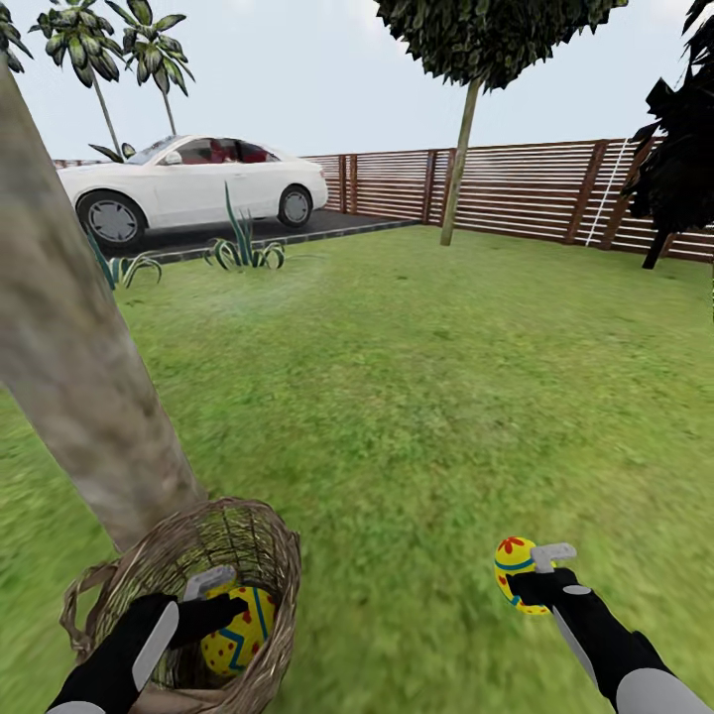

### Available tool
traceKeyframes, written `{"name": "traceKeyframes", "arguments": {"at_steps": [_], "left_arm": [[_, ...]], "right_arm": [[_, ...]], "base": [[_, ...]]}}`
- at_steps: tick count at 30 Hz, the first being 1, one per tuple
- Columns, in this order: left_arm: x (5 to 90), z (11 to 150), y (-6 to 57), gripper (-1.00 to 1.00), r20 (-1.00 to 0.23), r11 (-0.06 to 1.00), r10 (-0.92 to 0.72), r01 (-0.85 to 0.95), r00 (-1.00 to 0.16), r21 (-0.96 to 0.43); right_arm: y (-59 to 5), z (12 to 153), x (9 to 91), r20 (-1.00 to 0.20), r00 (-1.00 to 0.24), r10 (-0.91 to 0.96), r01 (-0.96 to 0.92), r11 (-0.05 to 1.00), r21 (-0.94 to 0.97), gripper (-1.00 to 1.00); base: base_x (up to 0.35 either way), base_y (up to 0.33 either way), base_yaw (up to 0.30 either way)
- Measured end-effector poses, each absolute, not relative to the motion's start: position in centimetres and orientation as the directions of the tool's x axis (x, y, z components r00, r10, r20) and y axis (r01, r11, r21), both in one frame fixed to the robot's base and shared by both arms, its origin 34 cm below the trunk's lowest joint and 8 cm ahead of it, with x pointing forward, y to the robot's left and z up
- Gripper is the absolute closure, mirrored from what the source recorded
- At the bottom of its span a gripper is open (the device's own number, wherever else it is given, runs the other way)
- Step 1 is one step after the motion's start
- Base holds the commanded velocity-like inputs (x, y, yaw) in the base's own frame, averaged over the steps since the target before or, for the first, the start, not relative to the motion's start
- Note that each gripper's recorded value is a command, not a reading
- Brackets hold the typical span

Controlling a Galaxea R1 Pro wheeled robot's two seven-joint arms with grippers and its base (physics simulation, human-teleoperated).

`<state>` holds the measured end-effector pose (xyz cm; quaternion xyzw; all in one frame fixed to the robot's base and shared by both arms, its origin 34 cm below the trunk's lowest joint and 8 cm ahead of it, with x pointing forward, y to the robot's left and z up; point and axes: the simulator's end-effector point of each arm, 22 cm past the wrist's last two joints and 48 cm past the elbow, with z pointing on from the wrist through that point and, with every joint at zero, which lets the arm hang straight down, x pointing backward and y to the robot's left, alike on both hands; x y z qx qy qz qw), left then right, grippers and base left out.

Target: Take the three Easter eggs out of the wicker basket on the lawn in the garden, then place them on the lawn next to a single tree (choose any tree) so that all three eggs are next to the same tree and none are left in the basket.

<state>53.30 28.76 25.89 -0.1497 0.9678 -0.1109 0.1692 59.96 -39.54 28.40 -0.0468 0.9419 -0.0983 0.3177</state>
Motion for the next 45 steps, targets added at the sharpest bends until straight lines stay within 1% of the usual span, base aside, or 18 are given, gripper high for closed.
{"name": "traceKeyframes", "arguments": {"at_steps": [11,16,25,33,45], "left_arm": [[54.3,28.0,28.8,1.00,-0.333,0.929,-0.330,-0.243,-0.883,-0.278],[54.8,29.0,28.7,1.00,-0.351,0.929,-0.330,-0.236,-0.876,-0.284],[55.5,30.8,28.6,1.00,-0.382,0.930,-0.329,-0.225,-0.864,-0.292],[56.1,32.5,28.6,1.00,-0.410,0.930,-0.329,-0.215,-0.851,-0.299],[56.4,33.2,28.6,1.00,-0.421,0.929,-0.330,-0.210,-0.845,-0.305]], "right_arm": [[-39.2,30.8,60.9,-0.624,-0.767,-0.151,-0.019,0.977,-0.212,1.00],[-39.1,31.9,61.3,-0.641,-0.753,-0.151,-0.016,0.977,-0.213,1.00],[-39.1,33.9,61.9,-0.667,-0.730,-0.150,-0.008,0.977,-0.212,1.00],[-39.2,34.9,61.7,-0.675,-0.723,-0.148,-0.003,0.977,-0.211,1.00],[-39.7,35.5,61.7,-0.678,-0.721,-0.142,0.007,0.977,-0.212,1.00]], "base": [[-0.041,0.032,0.000],[-0.001,0.001,0.179],[0.000,0.000,0.007],[0.000,0.000,0.000],[0.000,0.000,0.000]]}}
